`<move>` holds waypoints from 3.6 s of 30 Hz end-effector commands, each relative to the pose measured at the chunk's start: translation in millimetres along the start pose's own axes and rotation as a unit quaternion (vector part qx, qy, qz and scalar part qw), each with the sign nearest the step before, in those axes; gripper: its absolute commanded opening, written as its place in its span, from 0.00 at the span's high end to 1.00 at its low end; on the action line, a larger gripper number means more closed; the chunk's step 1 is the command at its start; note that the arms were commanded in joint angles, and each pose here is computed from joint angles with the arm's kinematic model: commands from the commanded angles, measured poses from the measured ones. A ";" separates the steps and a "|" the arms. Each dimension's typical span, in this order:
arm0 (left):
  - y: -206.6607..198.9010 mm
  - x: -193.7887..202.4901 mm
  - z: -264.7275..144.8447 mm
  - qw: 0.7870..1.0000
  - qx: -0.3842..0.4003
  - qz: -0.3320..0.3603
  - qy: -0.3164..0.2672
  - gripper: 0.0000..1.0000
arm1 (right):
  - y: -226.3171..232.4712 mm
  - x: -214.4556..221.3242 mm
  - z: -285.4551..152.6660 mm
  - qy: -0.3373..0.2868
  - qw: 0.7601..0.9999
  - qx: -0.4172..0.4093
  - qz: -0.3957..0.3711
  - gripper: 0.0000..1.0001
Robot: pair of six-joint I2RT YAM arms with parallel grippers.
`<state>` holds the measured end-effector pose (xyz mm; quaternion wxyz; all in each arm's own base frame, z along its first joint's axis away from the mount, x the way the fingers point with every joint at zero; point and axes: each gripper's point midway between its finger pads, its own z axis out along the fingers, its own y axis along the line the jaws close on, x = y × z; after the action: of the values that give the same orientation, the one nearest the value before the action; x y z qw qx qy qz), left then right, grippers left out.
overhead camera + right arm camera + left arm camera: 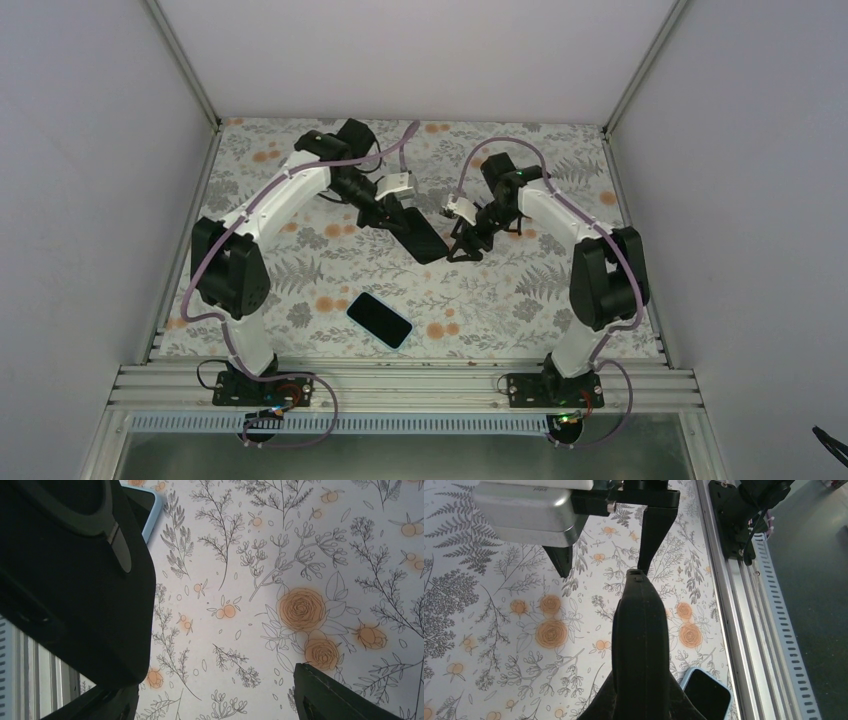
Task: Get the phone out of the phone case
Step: Remove the phone case from the phone.
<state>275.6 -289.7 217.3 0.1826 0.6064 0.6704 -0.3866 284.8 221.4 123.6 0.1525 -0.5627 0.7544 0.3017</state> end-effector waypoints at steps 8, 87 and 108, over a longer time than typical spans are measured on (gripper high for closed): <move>-62.3 -19.4 6.6 0.996 0.079 0.038 -0.033 0.98 | -47.7 -49.1 -22.9 -0.045 0.996 0.071 -0.022 0.23; 84.9 -166.1 -180.2 0.764 -0.505 0.217 -0.338 0.98 | 170.9 -145.7 -8.5 -0.169 0.922 -0.340 -0.074 0.57; 80.5 -146.7 -177.0 0.798 -0.501 0.176 -0.286 0.64 | 133.7 -142.8 -30.0 -0.184 0.940 -0.277 -0.073 0.97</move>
<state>343.5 -273.4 229.9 0.3976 0.4931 0.7325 -0.2493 320.5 294.8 177.4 0.2295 -0.6298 0.6586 0.3420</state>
